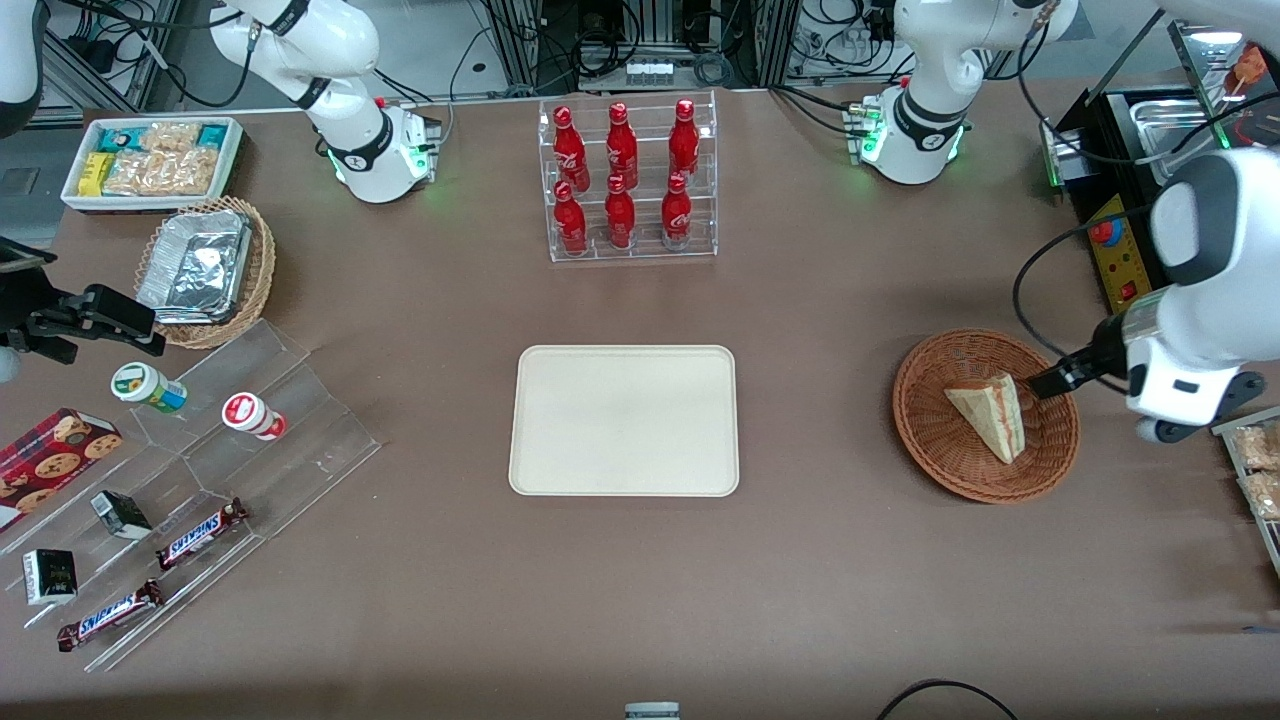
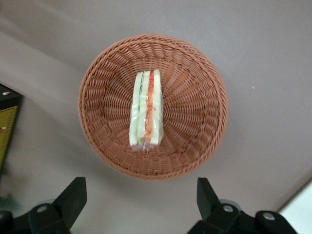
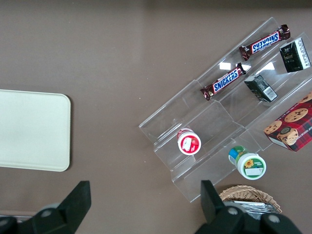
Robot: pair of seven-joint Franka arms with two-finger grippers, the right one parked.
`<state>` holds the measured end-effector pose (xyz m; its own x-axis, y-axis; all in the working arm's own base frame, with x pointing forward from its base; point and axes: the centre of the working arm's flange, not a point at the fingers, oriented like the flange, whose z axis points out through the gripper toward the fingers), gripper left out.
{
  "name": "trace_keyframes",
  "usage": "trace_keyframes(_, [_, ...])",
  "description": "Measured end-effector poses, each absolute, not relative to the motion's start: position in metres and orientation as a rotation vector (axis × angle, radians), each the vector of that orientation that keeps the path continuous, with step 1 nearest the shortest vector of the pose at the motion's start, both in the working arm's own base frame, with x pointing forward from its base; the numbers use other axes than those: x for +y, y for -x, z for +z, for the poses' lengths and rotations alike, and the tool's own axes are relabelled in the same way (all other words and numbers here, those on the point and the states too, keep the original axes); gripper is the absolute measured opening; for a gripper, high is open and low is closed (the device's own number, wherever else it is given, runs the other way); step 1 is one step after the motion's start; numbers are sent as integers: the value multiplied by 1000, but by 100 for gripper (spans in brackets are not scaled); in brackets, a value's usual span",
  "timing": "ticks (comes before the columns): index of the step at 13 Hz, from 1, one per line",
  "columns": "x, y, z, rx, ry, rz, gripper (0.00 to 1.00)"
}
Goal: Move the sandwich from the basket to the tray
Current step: 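Move the left gripper over the wrapped sandwich in the wicker basket, then lower the left gripper and close it on the sandwich's wrapped end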
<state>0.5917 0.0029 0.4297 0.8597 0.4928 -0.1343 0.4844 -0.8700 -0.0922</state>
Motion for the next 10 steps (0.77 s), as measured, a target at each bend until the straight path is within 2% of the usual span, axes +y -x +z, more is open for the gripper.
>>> trace_keyframes(5, [10,-567,345,-863,2976,128,100])
trace_keyframes(10, [11,-549,306,-895,2982,53,100])
